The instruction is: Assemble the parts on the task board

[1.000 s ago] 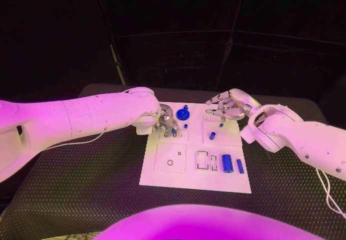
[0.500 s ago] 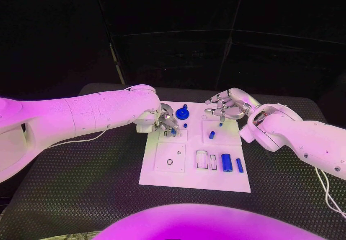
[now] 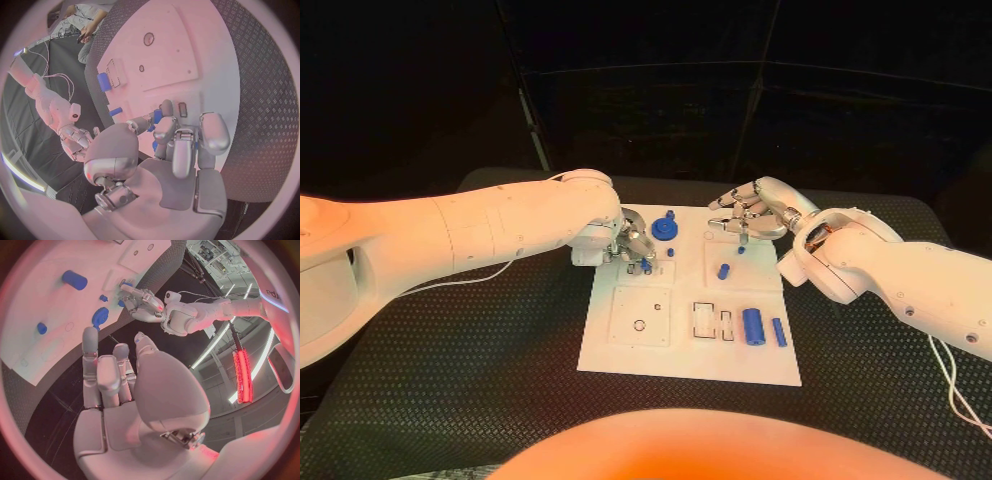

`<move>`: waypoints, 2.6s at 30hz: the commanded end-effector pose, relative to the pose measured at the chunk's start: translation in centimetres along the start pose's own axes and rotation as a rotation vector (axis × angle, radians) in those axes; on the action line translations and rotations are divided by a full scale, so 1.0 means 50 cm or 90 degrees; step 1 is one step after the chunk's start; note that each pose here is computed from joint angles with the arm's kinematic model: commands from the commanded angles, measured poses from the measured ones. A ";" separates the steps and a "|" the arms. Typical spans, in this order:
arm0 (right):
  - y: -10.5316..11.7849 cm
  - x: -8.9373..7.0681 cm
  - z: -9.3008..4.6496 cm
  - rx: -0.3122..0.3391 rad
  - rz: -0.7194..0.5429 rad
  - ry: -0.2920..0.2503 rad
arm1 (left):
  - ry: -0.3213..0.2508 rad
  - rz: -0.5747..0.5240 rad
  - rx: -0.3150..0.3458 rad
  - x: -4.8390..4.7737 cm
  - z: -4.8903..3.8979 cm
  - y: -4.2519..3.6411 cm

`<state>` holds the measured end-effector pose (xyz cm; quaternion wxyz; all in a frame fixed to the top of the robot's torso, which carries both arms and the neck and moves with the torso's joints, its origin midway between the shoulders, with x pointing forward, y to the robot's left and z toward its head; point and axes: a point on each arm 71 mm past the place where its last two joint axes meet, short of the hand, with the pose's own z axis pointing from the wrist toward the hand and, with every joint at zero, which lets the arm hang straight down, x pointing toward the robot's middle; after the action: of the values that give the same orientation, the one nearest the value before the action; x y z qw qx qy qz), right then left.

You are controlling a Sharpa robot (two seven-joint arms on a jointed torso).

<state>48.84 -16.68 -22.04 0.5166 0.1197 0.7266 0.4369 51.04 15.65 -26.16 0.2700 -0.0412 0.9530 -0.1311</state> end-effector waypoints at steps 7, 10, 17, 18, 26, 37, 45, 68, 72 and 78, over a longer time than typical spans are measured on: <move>0.003 0.000 0.001 -0.007 -0.001 0.004 | 0.023 0.011 -0.004 0.004 0.000 -0.002; 0.004 0.000 0.001 -0.007 -0.001 0.004 | 0.024 0.012 -0.004 0.005 0.000 -0.003; 0.004 0.001 0.002 -0.008 -0.001 0.004 | 0.025 0.014 -0.002 0.006 0.000 -0.006; 0.004 0.001 0.002 -0.008 -0.001 0.004 | 0.025 0.013 -0.002 0.006 0.000 -0.006; 0.004 0.001 0.001 -0.008 -0.001 0.004 | 0.022 0.011 -0.003 0.005 0.001 -0.005; 0.004 0.000 0.000 -0.008 -0.001 0.004 | 0.022 0.011 -0.006 0.002 0.003 -0.005; 0.004 0.000 -0.001 -0.007 -0.001 0.004 | 0.031 0.018 -0.008 0.004 0.004 -0.006; 0.004 -0.001 -0.002 -0.007 -0.001 0.004 | 0.045 0.032 -0.014 0.006 0.011 -0.011; 0.004 0.000 -0.002 -0.007 -0.001 0.004 | 0.047 0.033 -0.016 0.005 0.012 -0.010; 0.004 -0.001 -0.002 -0.007 -0.001 0.004 | 0.050 0.034 -0.018 0.004 0.014 -0.011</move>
<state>48.76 -16.74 -22.03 0.5156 0.1191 0.7273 0.4371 51.42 14.96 -26.48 0.2461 -0.0214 0.9618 -0.1182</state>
